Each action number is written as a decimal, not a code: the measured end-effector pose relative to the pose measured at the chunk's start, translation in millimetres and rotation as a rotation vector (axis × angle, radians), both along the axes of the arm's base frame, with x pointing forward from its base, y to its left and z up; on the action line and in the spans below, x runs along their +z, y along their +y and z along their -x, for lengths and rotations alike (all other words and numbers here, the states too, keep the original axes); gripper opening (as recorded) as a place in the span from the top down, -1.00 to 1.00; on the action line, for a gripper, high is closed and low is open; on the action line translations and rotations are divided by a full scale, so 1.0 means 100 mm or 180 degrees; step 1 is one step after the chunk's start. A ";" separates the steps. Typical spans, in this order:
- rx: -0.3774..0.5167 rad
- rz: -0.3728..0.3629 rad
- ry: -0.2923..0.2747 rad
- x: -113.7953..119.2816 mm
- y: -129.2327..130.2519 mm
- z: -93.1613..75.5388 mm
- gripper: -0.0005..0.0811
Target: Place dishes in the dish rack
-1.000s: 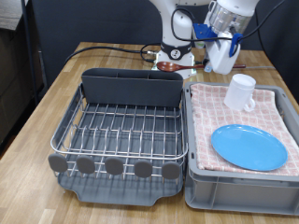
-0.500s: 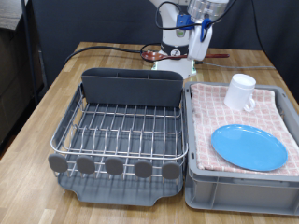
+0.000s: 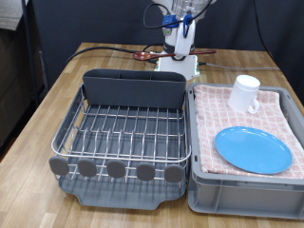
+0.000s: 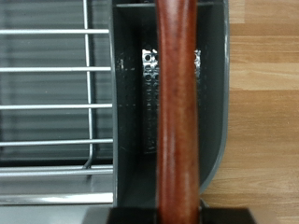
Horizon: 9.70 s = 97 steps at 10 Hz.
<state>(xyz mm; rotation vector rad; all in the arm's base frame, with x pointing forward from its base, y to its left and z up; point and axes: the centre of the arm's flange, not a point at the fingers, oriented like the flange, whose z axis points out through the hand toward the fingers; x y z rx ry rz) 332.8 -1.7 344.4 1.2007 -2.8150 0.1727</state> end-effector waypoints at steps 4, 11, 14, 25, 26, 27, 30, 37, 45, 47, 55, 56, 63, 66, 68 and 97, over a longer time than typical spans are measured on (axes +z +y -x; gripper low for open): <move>-0.0054 -0.0583 -0.0063 -0.05 -0.16 0.01 0.75; -0.0161 -0.1303 -0.0128 -0.22 -0.55 0.04 0.75; -0.0154 -0.1438 -0.0104 -0.31 -0.81 0.09 0.75; -0.0212 -0.0418 0.0026 -0.36 -0.98 -0.04 -0.38; -0.0157 -0.0147 0.0022 -0.32 -0.85 -0.09 -0.77; -0.0004 0.0041 -0.0020 -0.25 -0.69 -0.17 -0.77; 0.0578 0.0320 -0.0098 -0.01 -0.20 -0.35 -0.97; 0.1836 0.0488 -0.0252 0.31 0.40 -0.61 -0.98; 0.2852 -0.0041 -0.0436 0.57 0.97 -1.52 -0.98; 0.2904 -0.0084 -0.0362 0.57 1.15 -1.72 -0.98; 0.2427 -0.0257 -0.0773 -0.27 1.22 -1.51 -0.98; 0.2504 -0.0243 -0.0773 -0.27 1.22 -1.51 -0.98; 0.2961 -0.0495 -0.1161 -0.49 1.06 -1.31 -0.98; 0.3045 -0.0498 -0.1119 -0.61 1.09 -1.28 -0.98; 0.3047 -0.0488 -0.1104 -0.70 1.10 -1.28 -0.98; 0.3021 -0.0595 -0.1249 -1.23 1.11 -1.50 0.94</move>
